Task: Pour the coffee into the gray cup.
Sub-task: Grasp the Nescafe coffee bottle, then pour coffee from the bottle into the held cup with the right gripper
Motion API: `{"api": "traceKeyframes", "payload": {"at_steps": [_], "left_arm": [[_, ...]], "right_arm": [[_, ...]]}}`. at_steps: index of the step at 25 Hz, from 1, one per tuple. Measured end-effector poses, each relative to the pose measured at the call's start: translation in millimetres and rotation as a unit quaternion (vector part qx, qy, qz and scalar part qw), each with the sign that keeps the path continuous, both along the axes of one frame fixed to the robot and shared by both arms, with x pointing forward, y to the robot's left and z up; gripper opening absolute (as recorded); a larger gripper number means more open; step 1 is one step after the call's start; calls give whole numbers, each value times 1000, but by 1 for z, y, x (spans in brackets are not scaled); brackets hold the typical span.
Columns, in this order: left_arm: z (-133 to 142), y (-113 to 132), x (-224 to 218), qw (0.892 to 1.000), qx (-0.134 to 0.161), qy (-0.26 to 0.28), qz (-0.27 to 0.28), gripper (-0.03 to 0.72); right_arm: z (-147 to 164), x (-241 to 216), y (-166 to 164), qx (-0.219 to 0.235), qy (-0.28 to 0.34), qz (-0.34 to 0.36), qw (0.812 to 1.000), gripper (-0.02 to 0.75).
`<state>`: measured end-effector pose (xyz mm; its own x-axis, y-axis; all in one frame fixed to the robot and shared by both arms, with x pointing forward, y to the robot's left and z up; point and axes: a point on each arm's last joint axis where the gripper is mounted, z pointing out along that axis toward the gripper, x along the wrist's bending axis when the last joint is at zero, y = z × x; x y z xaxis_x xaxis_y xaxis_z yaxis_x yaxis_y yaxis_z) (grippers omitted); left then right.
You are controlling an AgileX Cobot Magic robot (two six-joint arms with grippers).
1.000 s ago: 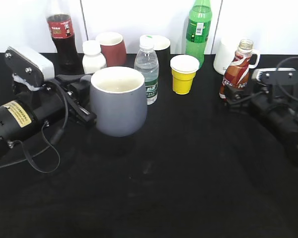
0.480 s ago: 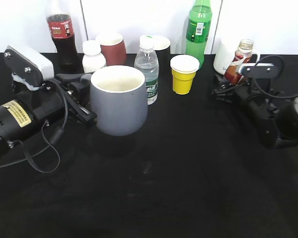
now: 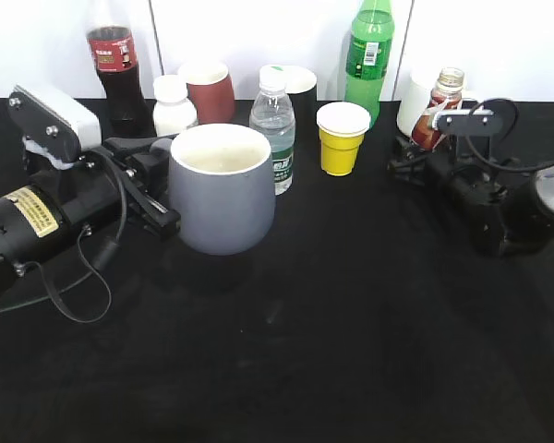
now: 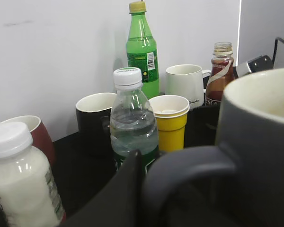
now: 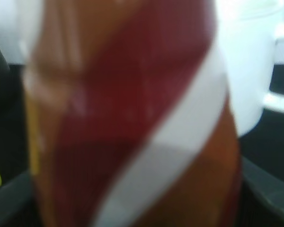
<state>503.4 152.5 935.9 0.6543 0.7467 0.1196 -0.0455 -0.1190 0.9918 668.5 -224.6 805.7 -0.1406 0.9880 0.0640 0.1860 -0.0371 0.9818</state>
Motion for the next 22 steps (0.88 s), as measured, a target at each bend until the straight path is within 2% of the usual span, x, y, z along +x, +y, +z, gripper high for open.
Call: {"api": "traceKeyframes", "payload": {"at_steps": [3, 10, 14, 17, 22], "left_arm": [[0, 0, 0, 1000, 0, 0, 0, 57], [0, 0, 0, 1000, 0, 0, 0, 57], [0, 0, 0, 1000, 0, 0, 0, 57], [0, 0, 0, 1000, 0, 0, 0, 57], [0, 0, 0, 1000, 0, 0, 0, 57]], "right_arm": [[-2, 0, 0, 0, 2, -1, 1000, 514], [4, -12, -2, -2, -5, 1, 1000, 508], [53, -37, -6, -14, -42, 7, 999, 508], [96, -48, 4, -30, -77, 65, 994, 508], [156, -71, 55, -48, -98, 153, 982, 507]]}}
